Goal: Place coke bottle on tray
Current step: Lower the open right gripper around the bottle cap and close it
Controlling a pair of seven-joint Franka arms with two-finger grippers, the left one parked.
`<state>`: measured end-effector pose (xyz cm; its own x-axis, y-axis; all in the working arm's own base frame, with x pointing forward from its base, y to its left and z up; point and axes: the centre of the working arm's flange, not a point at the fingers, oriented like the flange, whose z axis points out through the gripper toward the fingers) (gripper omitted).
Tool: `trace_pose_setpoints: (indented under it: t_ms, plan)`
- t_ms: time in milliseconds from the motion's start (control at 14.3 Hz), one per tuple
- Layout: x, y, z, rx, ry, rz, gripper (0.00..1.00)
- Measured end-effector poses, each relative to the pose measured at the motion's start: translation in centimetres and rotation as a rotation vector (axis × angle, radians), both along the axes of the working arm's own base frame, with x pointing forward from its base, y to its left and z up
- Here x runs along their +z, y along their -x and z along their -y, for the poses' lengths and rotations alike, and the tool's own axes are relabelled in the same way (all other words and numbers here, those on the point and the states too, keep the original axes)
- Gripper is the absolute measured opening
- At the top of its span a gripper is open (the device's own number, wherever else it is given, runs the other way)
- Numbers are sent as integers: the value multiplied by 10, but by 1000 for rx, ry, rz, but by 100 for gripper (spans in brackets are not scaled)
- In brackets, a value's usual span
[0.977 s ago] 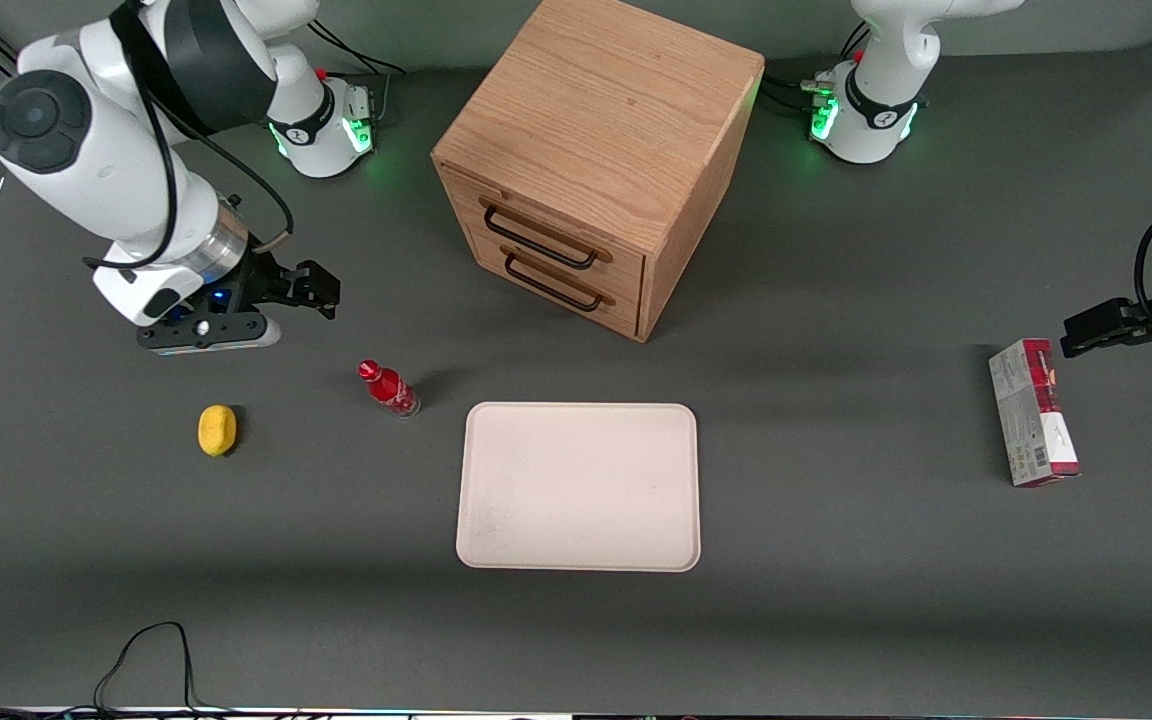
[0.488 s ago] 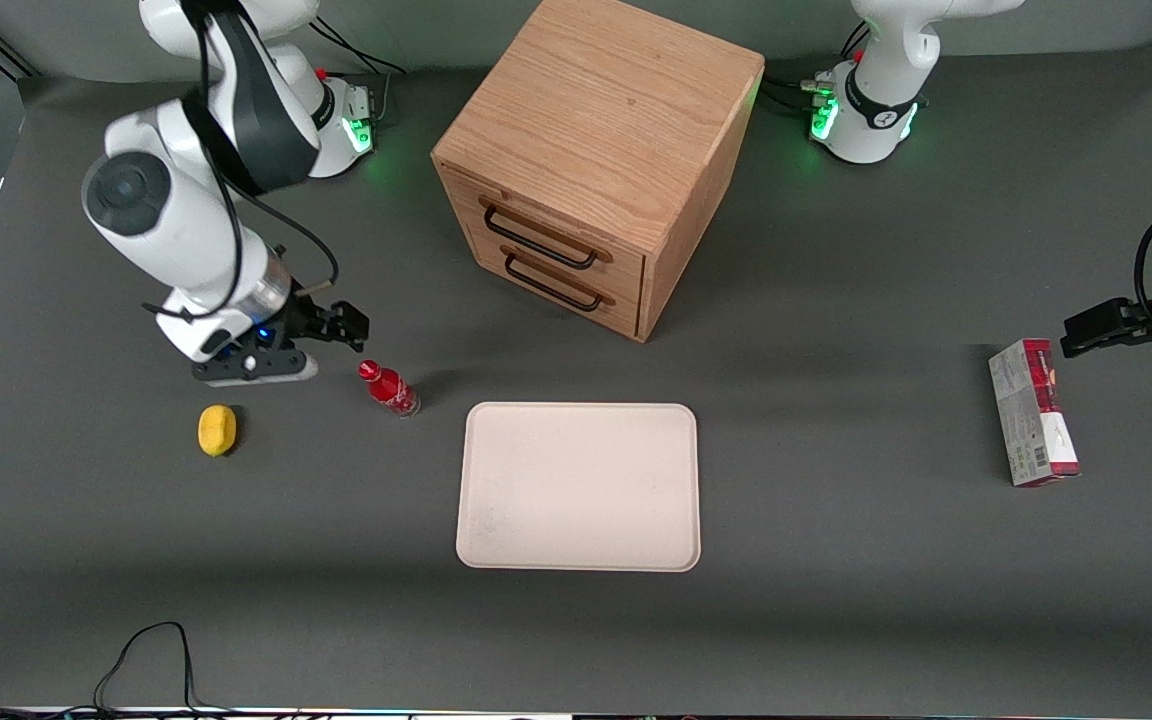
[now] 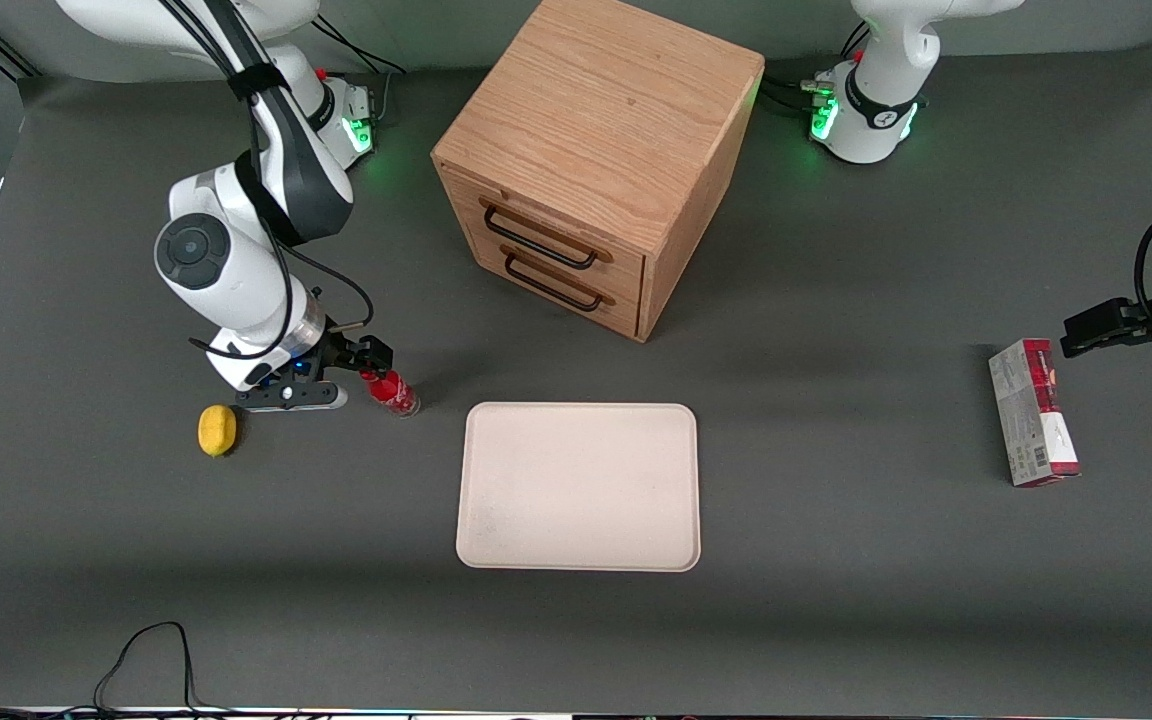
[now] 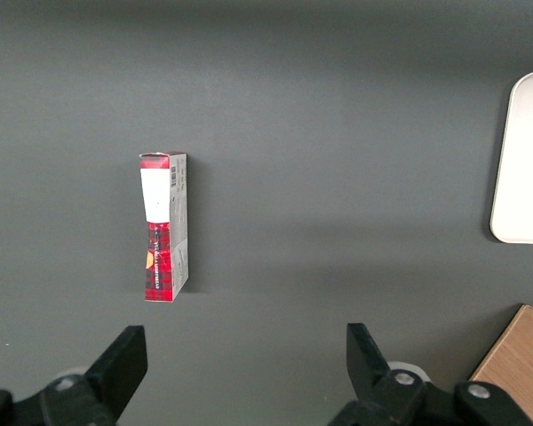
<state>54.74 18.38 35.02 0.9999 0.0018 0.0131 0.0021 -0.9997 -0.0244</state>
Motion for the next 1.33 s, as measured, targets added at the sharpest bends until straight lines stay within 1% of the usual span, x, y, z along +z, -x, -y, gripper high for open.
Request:
trace_pose_setpoints:
  t_ms: [279,628,698,767,837,1116,1326]
  plan:
    - [-26,17,-8,-20,-1,2,100]
    - [-27,20,-12,-21,-1,0,100]
    - [-28,20,-12,-21,0,-1,95]
    - [-28,19,-12,-21,0,-1,85]
    - [-28,19,-12,-21,-1,1,72]
    - [-27,17,-11,-25,-4,10,31]
    - [-26,16,-11,-26,-4,11,31]
